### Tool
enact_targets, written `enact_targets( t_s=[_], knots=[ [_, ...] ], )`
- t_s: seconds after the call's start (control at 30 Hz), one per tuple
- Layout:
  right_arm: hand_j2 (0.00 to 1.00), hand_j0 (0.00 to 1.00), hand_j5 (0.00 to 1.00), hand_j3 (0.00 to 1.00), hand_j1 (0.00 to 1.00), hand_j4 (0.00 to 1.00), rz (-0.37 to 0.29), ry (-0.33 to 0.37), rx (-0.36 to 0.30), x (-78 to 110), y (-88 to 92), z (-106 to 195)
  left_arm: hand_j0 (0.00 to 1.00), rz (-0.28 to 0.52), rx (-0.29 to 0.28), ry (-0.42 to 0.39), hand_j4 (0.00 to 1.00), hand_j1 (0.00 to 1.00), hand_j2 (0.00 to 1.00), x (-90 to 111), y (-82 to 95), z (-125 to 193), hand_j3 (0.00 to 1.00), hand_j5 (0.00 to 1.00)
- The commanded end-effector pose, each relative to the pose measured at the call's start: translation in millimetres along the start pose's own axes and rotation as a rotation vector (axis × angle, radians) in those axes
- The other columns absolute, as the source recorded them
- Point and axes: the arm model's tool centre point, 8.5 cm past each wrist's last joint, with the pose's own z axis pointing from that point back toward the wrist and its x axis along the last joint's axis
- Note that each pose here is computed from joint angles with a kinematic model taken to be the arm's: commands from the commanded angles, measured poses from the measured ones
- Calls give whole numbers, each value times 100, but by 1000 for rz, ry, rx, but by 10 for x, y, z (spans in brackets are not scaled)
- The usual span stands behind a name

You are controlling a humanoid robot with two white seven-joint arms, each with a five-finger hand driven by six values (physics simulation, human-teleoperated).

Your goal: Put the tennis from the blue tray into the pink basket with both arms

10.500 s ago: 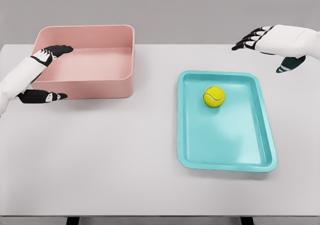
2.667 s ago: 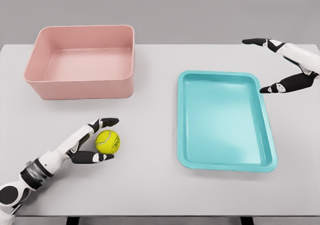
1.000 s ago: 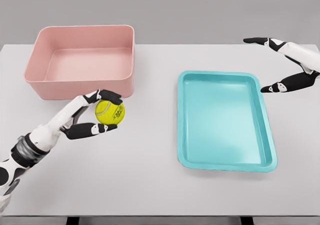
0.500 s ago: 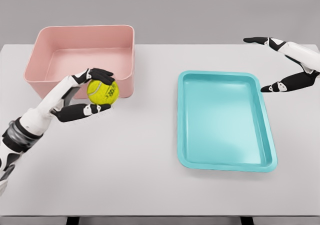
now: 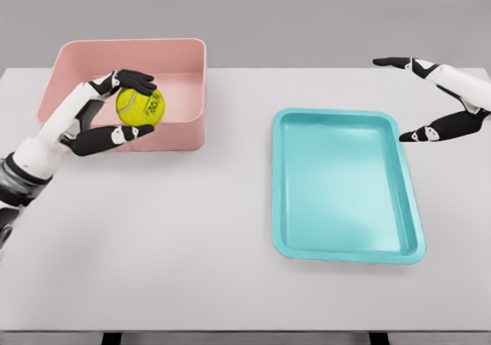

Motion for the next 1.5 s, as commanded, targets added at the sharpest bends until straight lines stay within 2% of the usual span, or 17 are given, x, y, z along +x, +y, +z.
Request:
enact_targets(
  t_s=[0.0, 0.33, 0.57, 0.8, 1.0, 1.1, 1.33, 1.47],
  knots=[
    [100, 100, 100, 100, 100, 100, -6, -3, -3, 6, -2, -3, 56, 8, 12, 35, 56, 56, 56, -84, 29, 39, 56, 56],
    [100, 100, 100, 100, 100, 100, -6, -4, -6, 5, -9, -4, 56, 16, 64, 81, 56, 56, 56, -256, 188, -110, 56, 56],
    [100, 100, 100, 100, 100, 100, -2, 0, -3, 5, -21, 9, 56, 4, 100, 113, 56, 56, 56, -412, 363, -207, 56, 56],
    [100, 100, 100, 100, 100, 100, -3, -1, -4, 5, -18, 5, 56, 25, 129, 164, 56, 56, 56, -567, 402, -262, 56, 56],
    [100, 100, 100, 100, 100, 100, -2, -2, -4, 10, -18, 3, 56, 38, 160, 227, 56, 56, 56, -790, 476, -261, 56, 56],
    [100, 100, 100, 100, 100, 100, -4, -2, -5, 5, -15, 2, 56, 52, 153, 259, 56, 56, 56, -921, 472, -285, 56, 56],
    [100, 100, 100, 100, 100, 100, -3, -3, -4, 10, -15, 0, 56, 53, 157, 313, 56, 56, 56, -1076, 527, -253, 56, 56],
    [100, 100, 100, 100, 100, 100, -3, -1, -4, 5, -18, 5, 56, 85, 152, 337, 56, 56, 56, -1218, 466, -341, 56, 56]
  ],
)
